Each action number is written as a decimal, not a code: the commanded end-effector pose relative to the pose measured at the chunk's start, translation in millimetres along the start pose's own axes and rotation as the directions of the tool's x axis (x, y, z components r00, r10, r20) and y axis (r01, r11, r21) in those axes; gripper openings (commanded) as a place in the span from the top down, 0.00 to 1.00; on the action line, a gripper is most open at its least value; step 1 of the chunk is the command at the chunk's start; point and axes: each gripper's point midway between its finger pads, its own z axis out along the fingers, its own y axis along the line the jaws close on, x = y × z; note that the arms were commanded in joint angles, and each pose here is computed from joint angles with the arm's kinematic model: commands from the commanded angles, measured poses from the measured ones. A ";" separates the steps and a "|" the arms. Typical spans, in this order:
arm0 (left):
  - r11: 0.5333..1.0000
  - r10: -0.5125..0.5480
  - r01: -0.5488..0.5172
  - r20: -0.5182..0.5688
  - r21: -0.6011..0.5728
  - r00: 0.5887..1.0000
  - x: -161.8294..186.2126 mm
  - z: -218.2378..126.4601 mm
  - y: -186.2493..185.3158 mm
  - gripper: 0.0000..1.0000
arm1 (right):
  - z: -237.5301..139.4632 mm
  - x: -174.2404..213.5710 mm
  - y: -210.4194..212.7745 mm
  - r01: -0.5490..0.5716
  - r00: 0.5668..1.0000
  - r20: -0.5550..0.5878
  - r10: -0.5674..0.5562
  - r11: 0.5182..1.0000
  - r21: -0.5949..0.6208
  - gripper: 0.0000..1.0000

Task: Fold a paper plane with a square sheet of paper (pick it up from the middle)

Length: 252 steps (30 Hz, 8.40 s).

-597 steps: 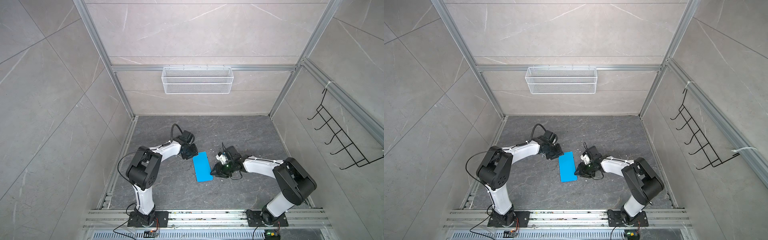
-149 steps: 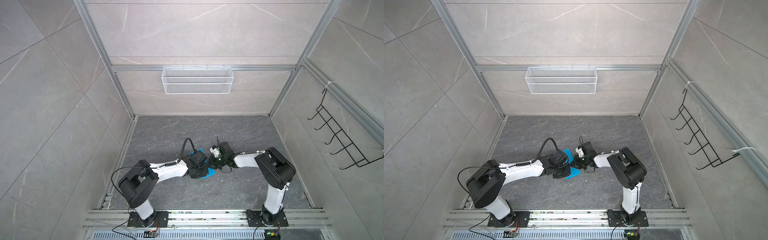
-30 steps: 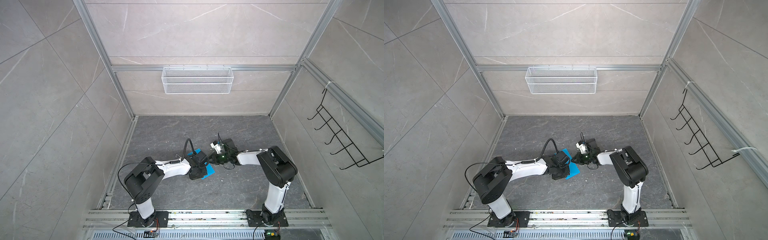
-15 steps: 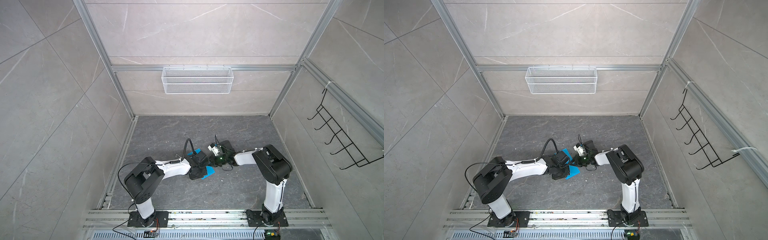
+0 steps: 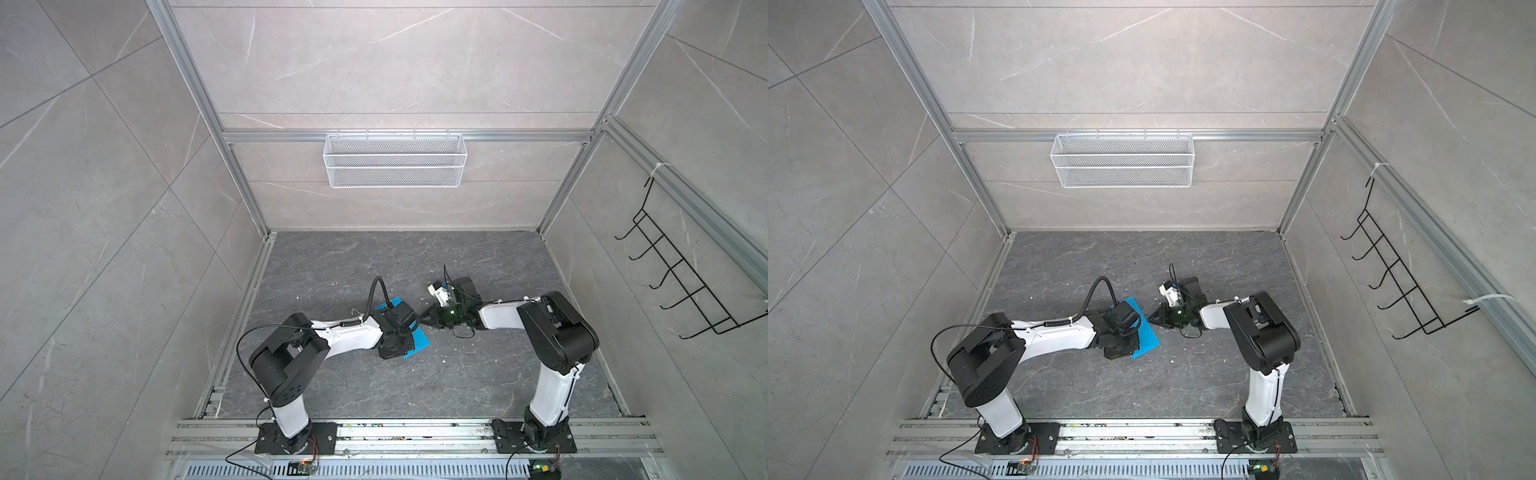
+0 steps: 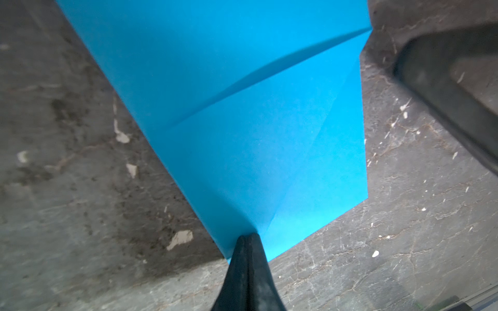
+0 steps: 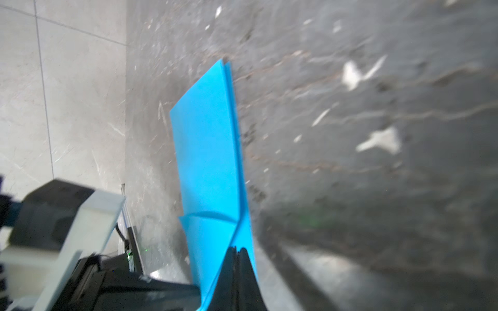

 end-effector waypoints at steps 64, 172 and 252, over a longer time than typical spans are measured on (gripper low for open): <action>0.996 0.066 -0.060 0.099 -0.067 0.993 -42.5 1.0 -22.4 0.85 | 43.3 51.3 -36.4 -0.152 0.978 -0.125 0.165 0.982 0.109 1.00; 0.968 -0.116 0.081 0.135 0.238 0.984 -63.8 -64.4 -4.6 0.54 | -8.3 9.5 22.2 -0.043 0.999 0.012 0.042 0.995 0.095 0.56; 0.990 -0.135 0.138 0.158 -0.009 0.978 -63.5 -28.4 49.5 0.87 | 30.3 24.3 32.4 -0.082 0.993 -0.089 0.076 0.994 -0.066 0.63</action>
